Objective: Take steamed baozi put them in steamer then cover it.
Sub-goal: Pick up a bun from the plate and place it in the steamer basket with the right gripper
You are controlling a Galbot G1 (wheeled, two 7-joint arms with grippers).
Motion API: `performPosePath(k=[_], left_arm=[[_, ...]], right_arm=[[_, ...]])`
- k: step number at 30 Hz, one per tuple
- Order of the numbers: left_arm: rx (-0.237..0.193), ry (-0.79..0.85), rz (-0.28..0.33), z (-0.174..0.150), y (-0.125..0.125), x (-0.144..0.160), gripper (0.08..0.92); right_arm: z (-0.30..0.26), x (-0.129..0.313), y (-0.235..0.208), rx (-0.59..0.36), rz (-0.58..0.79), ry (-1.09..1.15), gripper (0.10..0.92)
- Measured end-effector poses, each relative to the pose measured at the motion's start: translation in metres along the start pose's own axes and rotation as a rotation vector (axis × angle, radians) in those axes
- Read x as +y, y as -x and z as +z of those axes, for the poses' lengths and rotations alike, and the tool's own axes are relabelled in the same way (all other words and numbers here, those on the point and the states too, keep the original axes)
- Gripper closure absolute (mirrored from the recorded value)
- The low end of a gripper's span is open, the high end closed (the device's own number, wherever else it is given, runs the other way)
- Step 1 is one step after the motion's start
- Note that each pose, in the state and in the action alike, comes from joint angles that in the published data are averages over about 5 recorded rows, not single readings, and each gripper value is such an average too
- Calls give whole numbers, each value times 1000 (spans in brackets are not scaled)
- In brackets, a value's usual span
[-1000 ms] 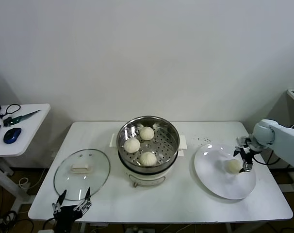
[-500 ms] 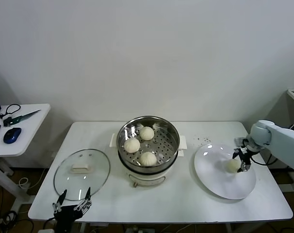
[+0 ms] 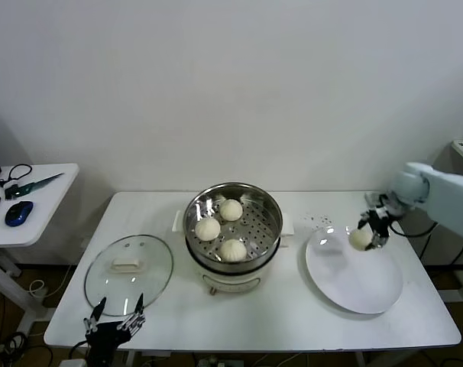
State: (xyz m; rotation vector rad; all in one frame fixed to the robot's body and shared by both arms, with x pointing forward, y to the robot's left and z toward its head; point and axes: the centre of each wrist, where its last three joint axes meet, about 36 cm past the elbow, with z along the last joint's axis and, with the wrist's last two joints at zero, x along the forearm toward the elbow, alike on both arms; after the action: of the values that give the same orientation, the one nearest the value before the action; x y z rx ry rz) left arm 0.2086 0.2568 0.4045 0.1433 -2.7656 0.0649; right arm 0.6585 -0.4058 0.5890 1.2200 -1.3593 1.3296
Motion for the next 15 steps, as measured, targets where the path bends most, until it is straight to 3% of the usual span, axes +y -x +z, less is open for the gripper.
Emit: performPosePath(k=[8,15], left_arm=[[-5,4,13,-1,2,-2,177],[-9,8,19,-2,3,-1,177]], right_arm=[[-105,-18,-101,-119,73,-99,335],[-194,-10,-124,-169,82,-166,335]])
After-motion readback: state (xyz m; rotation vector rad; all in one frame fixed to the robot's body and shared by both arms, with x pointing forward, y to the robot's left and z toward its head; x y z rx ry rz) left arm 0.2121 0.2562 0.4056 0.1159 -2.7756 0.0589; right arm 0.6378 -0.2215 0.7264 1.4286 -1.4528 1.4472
